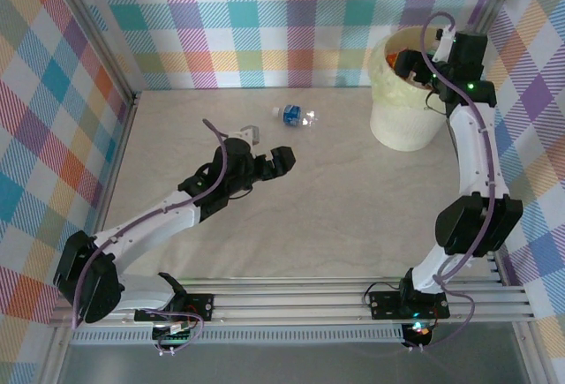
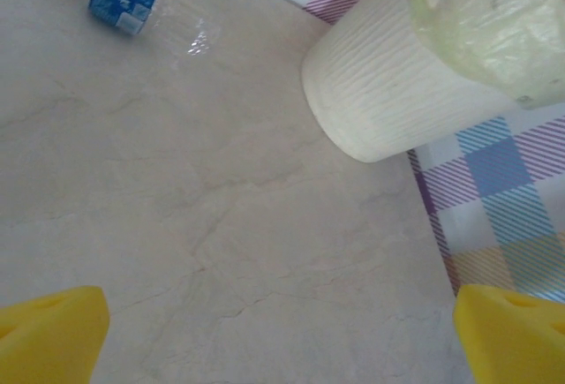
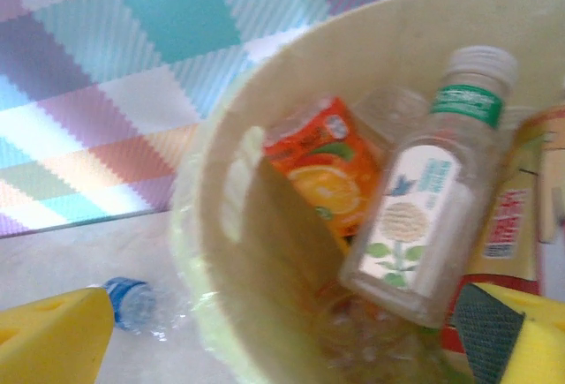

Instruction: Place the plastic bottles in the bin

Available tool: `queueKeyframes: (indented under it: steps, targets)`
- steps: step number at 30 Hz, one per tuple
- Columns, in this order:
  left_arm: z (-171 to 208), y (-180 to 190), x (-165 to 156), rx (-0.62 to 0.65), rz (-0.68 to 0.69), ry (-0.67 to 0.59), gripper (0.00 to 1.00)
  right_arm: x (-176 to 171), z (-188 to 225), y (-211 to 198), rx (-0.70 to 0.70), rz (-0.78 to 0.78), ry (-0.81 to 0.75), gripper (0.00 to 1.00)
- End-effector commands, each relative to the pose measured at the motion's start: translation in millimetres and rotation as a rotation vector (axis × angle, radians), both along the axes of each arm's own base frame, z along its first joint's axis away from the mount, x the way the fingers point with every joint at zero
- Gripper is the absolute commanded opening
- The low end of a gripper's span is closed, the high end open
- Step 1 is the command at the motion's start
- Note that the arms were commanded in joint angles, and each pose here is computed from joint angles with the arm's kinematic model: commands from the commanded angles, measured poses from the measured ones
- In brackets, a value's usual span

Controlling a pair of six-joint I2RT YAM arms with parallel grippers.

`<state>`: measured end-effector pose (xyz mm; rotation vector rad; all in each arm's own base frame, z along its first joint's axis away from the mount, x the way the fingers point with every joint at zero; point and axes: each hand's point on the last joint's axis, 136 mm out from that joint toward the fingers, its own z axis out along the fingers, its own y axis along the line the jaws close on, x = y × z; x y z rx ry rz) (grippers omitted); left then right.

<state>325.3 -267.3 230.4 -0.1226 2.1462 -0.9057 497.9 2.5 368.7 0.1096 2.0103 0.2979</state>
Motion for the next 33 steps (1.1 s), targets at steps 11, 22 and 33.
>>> queueKeyframes:
  steps: [11, 22, 33]
  targets:
    - [-23.5, 25.1, 66.0, 0.308, 0.178, 0.055, 1.00, -66.2, -5.0, 157.8, 0.034, 0.474, -0.166, 1.00]
    - [-50.7, -8.4, 207.4, 0.473, 0.008, -0.022, 1.00, -89.7, -52.7, 182.1, 0.154, 0.433, -0.083, 1.00]
    - [-85.6, -31.1, 296.5, 0.349, -0.106, -0.109, 1.00, -93.6, -80.1, 171.2, 0.108, 0.383, -0.004, 1.00]
